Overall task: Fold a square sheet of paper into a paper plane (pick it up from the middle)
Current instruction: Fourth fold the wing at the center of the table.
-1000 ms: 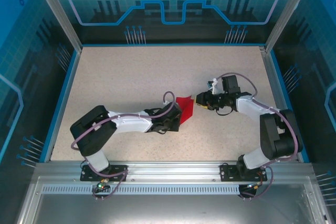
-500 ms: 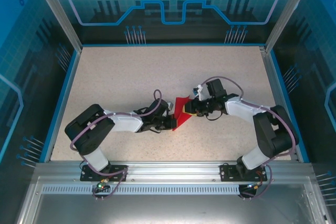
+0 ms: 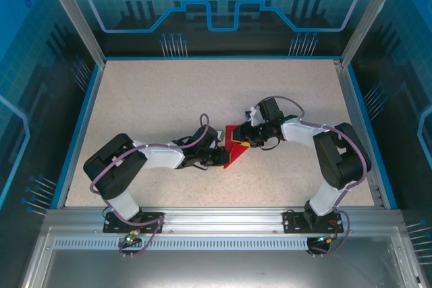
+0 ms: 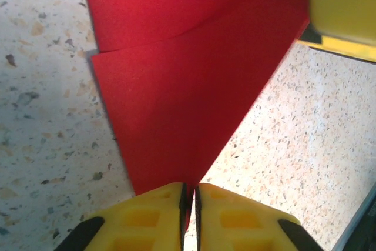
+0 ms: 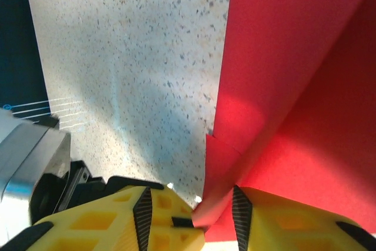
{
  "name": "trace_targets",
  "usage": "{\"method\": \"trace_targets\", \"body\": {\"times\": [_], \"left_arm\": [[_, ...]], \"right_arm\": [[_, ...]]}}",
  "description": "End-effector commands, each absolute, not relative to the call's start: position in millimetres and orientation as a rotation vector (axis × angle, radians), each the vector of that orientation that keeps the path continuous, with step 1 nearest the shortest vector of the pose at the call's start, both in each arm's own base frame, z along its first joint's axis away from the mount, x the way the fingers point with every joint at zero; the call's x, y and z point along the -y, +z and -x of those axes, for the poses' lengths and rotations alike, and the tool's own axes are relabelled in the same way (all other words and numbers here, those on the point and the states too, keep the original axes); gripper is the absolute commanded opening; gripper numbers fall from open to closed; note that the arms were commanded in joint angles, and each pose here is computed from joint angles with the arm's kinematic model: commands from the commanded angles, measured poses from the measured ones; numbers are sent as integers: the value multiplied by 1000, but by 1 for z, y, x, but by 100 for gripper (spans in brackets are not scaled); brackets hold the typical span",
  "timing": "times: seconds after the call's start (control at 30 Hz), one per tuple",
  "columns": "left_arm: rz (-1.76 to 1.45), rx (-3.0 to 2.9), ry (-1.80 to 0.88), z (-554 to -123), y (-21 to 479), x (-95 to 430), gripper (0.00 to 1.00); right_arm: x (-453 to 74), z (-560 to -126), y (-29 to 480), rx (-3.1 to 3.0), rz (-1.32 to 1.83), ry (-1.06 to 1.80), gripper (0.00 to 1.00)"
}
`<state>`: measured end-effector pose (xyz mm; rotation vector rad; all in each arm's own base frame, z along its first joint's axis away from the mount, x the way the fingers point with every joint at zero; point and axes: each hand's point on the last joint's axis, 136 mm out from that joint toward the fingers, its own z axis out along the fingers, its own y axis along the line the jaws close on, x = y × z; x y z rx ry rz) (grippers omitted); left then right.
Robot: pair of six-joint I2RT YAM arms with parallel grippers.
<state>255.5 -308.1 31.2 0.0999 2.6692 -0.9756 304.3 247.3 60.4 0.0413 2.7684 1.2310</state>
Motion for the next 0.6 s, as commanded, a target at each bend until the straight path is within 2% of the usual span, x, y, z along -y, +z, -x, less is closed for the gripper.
{"method": "trace_targets", "body": {"times": [0.0, 0.1, 0.17, 0.33, 0.57], "left_arm": [[-174, -2669, -916, -257, 39, 312, 24], [-225, -2672, -790, -257, 41, 312, 36], [-242, -2673, -692, -257, 41, 310, 40], [-287, -2646, -451, -257, 42, 305, 41], [-329, -2618, -255, -255, 41, 304, 42]], "right_arm": [[-252, -301, 53, -2823, -47, 1219, 36], [-251, -302, 50, -2836, -61, 1199, 34], [-250, -302, 49, -2837, -61, 1195, 33], [-251, -302, 51, -2835, -52, 1201, 32], [-251, -304, 52, -2831, -49, 1208, 31]]}}
